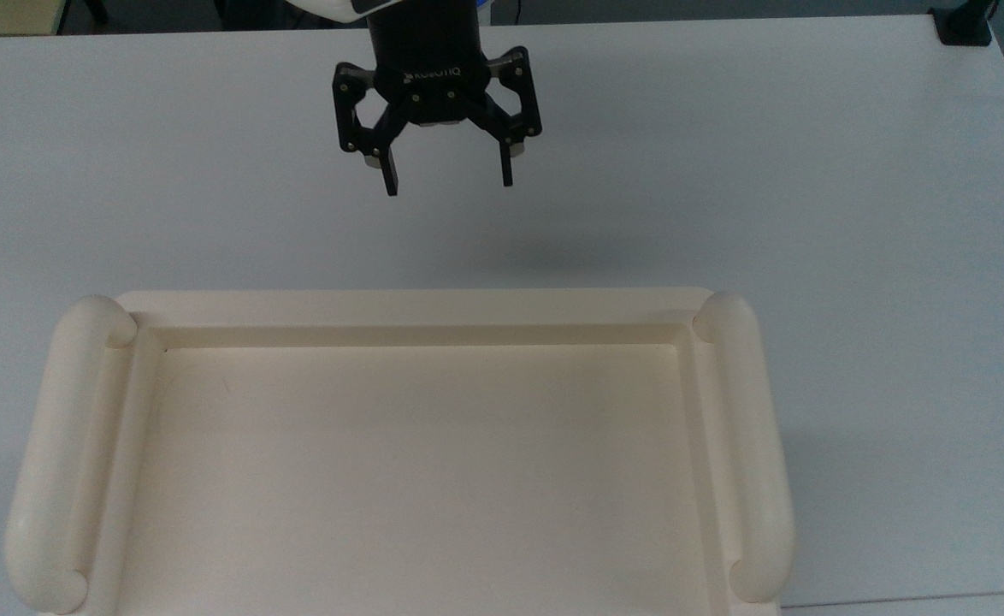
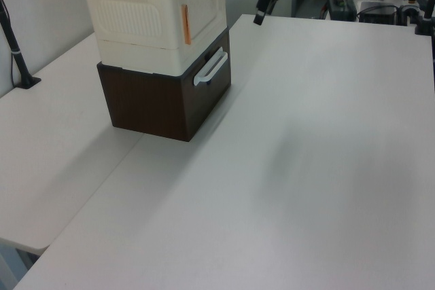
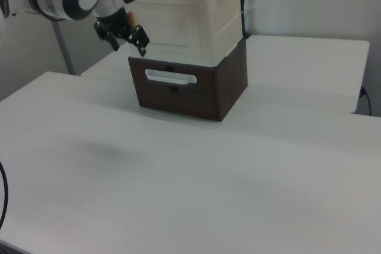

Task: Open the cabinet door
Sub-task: 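Move the open gripper toward the orange tab on the cabinet door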

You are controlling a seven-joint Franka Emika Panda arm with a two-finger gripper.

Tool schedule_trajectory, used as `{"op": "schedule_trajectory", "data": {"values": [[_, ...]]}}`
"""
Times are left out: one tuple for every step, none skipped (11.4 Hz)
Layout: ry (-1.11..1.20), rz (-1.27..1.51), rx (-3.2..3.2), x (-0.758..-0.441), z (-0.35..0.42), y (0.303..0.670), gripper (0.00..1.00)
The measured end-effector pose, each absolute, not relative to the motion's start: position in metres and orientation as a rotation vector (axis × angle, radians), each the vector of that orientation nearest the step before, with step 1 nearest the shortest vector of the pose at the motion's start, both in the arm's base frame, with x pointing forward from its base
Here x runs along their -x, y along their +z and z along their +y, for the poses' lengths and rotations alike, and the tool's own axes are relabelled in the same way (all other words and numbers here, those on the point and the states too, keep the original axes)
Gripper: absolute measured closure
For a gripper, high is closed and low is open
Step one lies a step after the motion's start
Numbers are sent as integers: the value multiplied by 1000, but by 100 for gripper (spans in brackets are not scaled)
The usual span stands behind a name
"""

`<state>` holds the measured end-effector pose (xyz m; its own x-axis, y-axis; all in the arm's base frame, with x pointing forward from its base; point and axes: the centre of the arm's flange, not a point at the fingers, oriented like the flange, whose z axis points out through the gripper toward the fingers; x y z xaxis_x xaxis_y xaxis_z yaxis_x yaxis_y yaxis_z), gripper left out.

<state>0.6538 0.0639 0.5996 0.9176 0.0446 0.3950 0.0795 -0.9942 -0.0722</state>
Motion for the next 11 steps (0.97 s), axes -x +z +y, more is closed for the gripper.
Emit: {"op": "schedule_trajectory", "data": {"values": [[-752, -96, 2950, -665, 80, 603, 0], [-847, -118, 2917, -676, 99, 605, 0], [-905, -138, 2896, -685, 120, 606, 0], [-951, -134, 2885, -692, 134, 607, 0], [-1017, -117, 2883, -702, 150, 607, 0], [-1056, -103, 2890, -710, 158, 603, 0], [-1108, -80, 2895, -721, 168, 592, 0], [-1166, -47, 2893, -734, 177, 574, 0], [-1204, -27, 2896, -742, 182, 559, 1], [-1237, -19, 2894, -749, 187, 551, 3], [-1254, -15, 2894, -751, 191, 551, 6]]}}
